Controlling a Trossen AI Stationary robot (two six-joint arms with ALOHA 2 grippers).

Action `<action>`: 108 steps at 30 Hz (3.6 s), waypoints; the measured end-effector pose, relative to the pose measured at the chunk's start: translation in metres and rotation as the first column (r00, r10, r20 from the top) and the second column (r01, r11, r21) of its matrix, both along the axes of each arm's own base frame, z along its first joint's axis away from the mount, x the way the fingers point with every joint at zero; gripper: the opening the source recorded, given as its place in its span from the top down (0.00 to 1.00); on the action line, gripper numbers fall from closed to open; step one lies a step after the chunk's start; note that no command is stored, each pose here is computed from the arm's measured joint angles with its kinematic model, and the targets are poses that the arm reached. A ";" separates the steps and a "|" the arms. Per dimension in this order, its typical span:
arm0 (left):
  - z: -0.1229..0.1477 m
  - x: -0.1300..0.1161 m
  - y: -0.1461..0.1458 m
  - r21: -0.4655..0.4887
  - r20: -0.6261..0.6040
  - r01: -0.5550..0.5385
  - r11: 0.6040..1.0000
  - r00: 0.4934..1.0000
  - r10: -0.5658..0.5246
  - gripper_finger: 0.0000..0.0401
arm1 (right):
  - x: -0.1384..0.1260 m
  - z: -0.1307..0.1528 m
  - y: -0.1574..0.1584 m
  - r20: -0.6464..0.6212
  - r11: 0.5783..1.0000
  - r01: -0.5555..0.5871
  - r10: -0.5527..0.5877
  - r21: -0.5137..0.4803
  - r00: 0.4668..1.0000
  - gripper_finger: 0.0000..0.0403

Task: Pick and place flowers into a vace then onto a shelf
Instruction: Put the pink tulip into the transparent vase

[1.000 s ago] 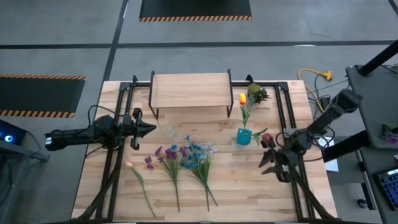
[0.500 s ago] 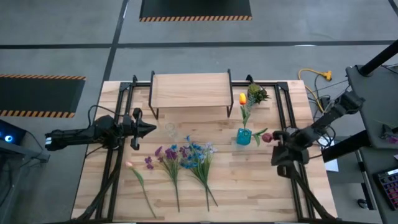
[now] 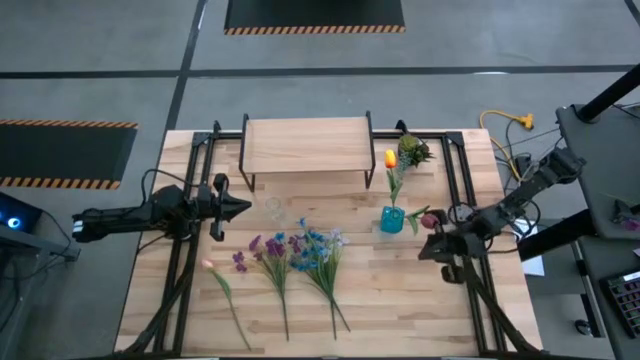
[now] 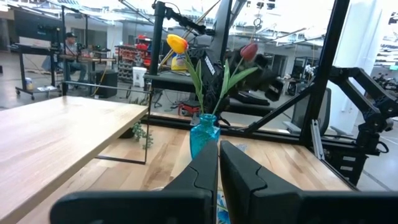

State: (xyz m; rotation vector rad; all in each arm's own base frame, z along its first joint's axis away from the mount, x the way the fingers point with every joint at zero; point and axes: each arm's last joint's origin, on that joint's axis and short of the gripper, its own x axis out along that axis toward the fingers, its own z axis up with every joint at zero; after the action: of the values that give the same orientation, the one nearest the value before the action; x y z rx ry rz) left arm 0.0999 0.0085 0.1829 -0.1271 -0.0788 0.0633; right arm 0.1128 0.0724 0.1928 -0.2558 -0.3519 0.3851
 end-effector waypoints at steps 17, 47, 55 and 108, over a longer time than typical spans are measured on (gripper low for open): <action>0.000 0.000 0.000 0.045 0.002 -0.003 0.999 1.000 0.003 1.00 | 0.020 -0.022 -0.035 -0.350 0.965 0.038 0.057 0.259 0.935 0.98; 0.000 0.000 0.000 0.044 -0.006 -0.003 0.999 1.000 0.003 1.00 | -0.004 -0.023 -0.047 -0.382 0.971 0.103 -0.012 0.216 0.924 0.98; 0.000 0.000 0.000 0.043 -0.006 -0.003 0.999 1.000 0.003 1.00 | -0.013 -0.026 -0.048 -0.403 0.966 0.093 0.013 0.242 0.915 0.98; 0.073 0.022 0.003 -0.141 0.050 -0.024 0.990 0.998 0.031 0.67 | -0.018 -0.019 -0.049 -0.289 0.984 0.081 -0.032 0.158 0.957 0.98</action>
State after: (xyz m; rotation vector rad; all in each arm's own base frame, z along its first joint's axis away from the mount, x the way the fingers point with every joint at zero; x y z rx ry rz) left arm 0.1217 0.0114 0.2563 -0.2683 -0.1282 0.0930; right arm 0.0948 0.0231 0.1741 -0.0422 -0.0910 0.3282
